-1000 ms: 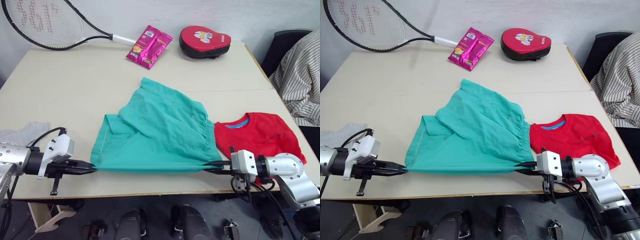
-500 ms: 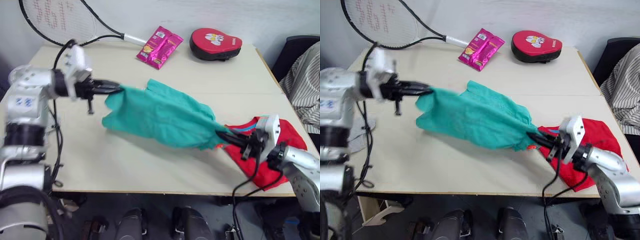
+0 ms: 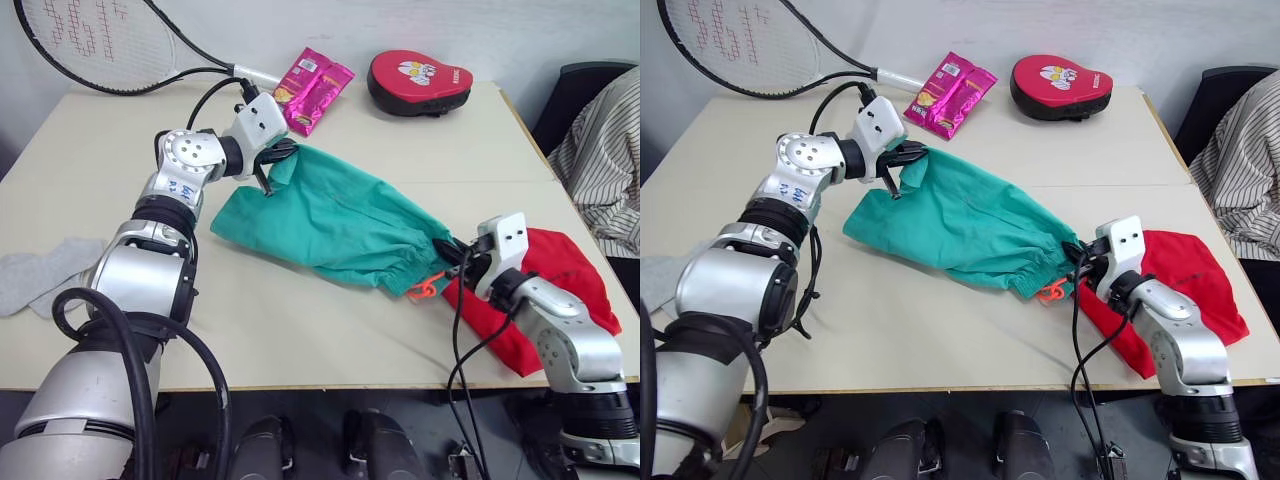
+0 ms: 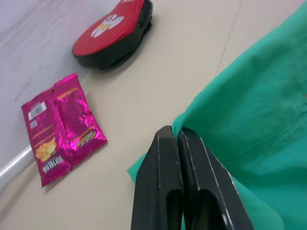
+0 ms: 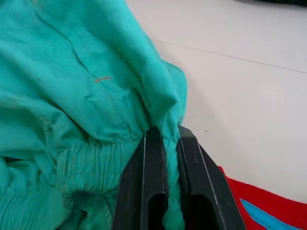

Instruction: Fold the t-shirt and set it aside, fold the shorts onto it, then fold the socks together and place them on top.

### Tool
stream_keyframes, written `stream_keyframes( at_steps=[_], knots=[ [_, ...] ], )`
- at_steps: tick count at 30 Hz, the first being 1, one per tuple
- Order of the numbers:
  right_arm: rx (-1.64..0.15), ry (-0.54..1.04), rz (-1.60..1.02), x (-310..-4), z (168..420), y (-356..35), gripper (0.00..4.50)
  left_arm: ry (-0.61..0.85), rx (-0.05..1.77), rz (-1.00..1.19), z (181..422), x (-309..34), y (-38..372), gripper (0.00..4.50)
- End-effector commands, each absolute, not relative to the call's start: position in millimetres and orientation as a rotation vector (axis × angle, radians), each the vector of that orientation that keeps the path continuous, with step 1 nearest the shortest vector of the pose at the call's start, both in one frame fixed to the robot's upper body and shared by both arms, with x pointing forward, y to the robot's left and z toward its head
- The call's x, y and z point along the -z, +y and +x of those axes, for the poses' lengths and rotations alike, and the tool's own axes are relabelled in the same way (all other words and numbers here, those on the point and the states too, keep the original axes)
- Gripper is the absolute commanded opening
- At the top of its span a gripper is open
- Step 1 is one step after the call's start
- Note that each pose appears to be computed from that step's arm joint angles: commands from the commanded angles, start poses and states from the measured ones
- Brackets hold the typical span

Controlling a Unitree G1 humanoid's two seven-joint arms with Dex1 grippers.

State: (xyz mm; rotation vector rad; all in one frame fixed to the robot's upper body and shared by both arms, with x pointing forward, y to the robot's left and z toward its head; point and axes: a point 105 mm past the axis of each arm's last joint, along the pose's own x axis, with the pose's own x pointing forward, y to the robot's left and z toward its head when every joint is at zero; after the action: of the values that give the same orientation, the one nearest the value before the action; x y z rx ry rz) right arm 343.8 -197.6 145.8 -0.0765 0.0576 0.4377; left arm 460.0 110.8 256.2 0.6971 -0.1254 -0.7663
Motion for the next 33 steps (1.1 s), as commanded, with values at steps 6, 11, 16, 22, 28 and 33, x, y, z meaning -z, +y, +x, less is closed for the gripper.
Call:
stream_keyframes(
  at_steps=[6,11,16,22,28,33],
  knots=[
    [-0.329,-0.166,-0.197,-190.7,340.2,-219.5,2.51,-0.232,0.571,0.572,466.7,-286.5,141.9,2.18],
    [-0.521,-0.286,-0.367,-218.1,316.0,-203.9,4.19,-0.361,0.644,0.539,448.5,-313.3,162.3,3.72],
    [-0.905,-0.173,-0.474,-186.4,275.2,-148.9,4.49,-0.332,0.970,0.647,412.0,-281.0,176.1,4.03],
    [-0.843,-0.092,-0.596,-147.1,274.4,-123.7,4.49,-0.158,1.165,0.727,376.2,-209.1,205.0,4.03],
    [-0.771,-0.002,-0.742,-119.7,283.9,-127.6,4.49,-0.076,1.111,0.808,381.9,-168.4,193.3,4.03],
    [-0.676,0.006,-0.832,-117.0,304.4,-138.0,3.87,-0.020,1.040,0.900,402.6,-152.9,172.4,4.07]
  ],
)
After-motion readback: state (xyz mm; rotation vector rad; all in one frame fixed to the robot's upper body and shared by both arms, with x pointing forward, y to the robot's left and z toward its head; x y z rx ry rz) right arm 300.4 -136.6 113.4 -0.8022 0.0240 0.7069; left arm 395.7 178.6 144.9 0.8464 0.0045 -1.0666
